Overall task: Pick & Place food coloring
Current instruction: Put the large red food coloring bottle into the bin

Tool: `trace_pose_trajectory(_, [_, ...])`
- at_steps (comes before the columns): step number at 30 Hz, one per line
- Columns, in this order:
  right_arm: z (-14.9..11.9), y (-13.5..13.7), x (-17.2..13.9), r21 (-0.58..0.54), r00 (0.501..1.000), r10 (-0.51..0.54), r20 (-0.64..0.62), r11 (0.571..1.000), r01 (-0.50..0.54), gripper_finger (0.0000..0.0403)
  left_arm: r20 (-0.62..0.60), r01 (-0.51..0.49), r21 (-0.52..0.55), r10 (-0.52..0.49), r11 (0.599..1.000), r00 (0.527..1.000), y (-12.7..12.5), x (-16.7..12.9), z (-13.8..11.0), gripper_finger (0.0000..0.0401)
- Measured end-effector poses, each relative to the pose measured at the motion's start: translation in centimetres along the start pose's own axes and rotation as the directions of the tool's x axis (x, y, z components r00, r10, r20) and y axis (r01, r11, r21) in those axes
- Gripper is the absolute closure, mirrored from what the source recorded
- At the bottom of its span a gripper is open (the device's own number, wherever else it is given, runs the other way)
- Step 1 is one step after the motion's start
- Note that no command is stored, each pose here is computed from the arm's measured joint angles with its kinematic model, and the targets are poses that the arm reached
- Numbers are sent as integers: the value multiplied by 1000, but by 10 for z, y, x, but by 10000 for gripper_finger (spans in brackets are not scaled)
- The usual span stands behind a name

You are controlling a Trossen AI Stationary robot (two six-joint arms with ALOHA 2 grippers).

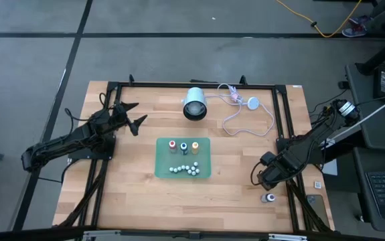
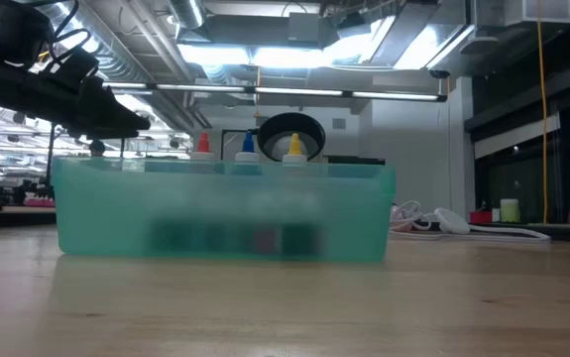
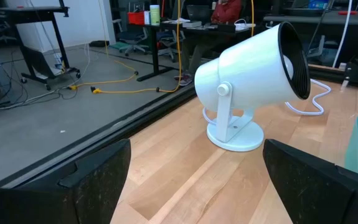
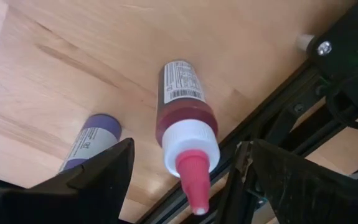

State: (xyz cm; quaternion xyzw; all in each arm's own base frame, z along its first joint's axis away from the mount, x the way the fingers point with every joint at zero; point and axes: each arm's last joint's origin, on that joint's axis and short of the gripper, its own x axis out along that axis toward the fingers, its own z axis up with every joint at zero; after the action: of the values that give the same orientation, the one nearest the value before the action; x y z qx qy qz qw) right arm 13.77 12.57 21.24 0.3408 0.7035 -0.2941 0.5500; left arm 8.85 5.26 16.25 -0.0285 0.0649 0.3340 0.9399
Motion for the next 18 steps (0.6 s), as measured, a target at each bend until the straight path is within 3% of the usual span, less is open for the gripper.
trace_pose_trajectory(5, [0, 0, -1, -13, 1000, 6, 7, 1000, -6, 102, 0, 0, 0, 0, 1000, 1000, 0, 0, 0, 40])
trace_pose_trajectory(18, [0, 1, -1, -6, 1000, 18, -8, 1000, -18, 214, 0, 0, 0, 0, 1000, 1000, 0, 0, 0, 40])
